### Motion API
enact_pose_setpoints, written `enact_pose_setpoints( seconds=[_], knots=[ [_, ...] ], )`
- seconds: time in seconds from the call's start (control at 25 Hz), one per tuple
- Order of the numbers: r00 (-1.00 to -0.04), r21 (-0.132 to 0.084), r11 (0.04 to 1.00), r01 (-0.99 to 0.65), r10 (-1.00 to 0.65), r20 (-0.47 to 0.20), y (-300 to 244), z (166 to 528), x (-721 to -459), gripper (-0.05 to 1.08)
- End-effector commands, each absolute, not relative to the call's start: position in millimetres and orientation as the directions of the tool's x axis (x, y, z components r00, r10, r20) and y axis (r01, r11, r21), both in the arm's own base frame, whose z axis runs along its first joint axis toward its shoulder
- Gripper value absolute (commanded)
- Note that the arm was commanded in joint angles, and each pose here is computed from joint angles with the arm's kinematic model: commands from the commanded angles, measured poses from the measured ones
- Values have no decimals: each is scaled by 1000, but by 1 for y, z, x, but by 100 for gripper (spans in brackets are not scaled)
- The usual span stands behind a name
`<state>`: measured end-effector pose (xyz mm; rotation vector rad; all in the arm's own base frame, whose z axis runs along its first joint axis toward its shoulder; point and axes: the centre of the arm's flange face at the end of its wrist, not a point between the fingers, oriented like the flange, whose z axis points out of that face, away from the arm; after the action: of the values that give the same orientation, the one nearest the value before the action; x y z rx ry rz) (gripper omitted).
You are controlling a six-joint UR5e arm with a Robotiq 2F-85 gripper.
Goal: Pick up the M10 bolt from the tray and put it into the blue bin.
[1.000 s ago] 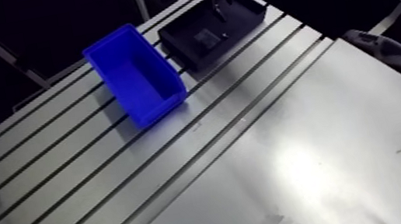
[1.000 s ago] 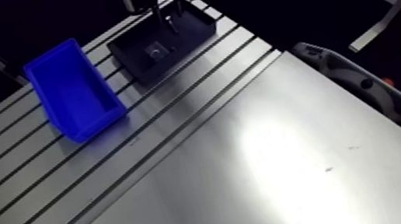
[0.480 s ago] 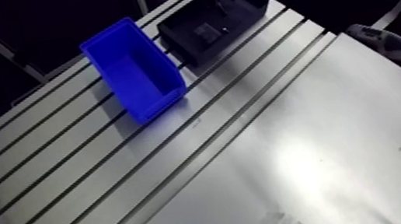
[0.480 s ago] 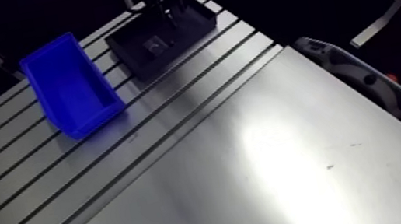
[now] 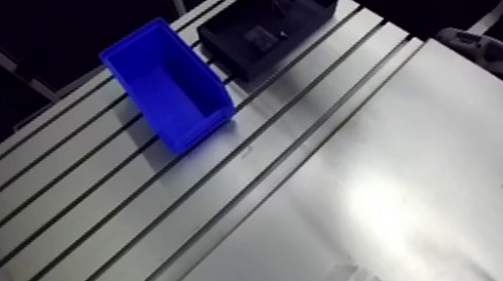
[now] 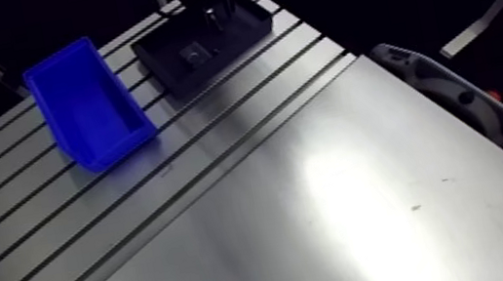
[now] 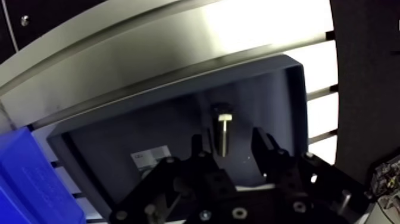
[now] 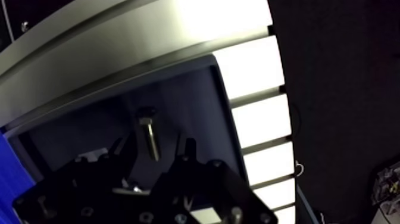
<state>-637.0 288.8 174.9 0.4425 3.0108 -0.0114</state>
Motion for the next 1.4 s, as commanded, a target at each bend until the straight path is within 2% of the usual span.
enact_pose_setpoints(
  seconds=[0.04, 0.32, 0.76, 1.24, 1.4],
  knots=[
    [-954, 6, 959, 285, 284, -101, 286, 173, -637, 53],
    [-953, 5, 959, 285, 284, -106, 286, 171, -637, 57],
    [-953, 5, 959, 285, 284, -104, 286, 171, -637, 71],
    [-953, 4, 959, 285, 283, -107, 286, 169, -637, 72],
    [-953, 4, 959, 285, 283, -107, 286, 169, -637, 77]
  ],
)
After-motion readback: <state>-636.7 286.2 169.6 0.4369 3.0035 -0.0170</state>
